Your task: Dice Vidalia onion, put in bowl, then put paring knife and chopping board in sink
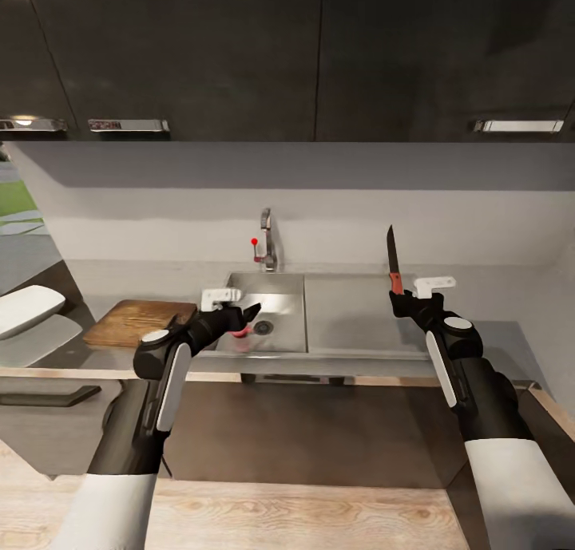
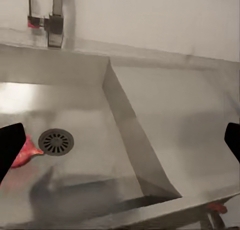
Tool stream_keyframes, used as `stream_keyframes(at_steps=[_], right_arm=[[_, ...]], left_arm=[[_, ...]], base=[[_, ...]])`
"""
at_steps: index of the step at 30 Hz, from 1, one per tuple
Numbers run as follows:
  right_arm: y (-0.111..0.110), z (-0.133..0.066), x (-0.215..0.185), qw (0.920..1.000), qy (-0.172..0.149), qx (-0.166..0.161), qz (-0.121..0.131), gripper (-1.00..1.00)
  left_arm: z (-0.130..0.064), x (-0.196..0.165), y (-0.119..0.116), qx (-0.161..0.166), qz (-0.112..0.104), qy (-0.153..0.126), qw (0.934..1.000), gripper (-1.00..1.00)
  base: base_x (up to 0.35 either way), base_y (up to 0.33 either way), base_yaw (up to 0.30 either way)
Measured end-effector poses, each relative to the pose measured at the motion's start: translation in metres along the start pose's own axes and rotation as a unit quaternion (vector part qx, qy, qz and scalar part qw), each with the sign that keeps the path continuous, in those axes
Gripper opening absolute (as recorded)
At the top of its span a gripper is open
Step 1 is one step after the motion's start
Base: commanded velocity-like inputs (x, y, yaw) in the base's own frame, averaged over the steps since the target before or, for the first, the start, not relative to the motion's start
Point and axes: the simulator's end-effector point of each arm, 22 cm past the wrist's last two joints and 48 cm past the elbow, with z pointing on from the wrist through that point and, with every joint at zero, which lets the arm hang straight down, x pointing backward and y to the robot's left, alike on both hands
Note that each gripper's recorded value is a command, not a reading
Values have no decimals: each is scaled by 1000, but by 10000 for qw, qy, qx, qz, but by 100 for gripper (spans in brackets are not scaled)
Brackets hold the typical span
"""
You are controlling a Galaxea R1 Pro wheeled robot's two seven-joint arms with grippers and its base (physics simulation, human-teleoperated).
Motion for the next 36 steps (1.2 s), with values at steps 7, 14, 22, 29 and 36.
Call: stream_keyframes(at_steps=[7,14,22,29,36], right_arm=[[0,0,0,10000,-1,1,0,-100],[0,-1,0,10000,-1,0,1,-100],[0,-1,0,10000,-3,1,1,-100],[0,0,0,10000,-2,0,0,-100],[0,0,0,10000,-1,0,0,-100]], left_arm=[[20,-10,34,-757,9,107,9971,100],[19,-15,31,-749,41,46,9972,100],[19,-14,30,-738,51,65,9972,100],[20,-13,31,-743,49,78,9972,100],[32,27,40,-799,-46,544,9953,100]], base=[[0,0,0],[198,-60,0],[335,-153,0],[137,-61,0],[6,-3,0]])
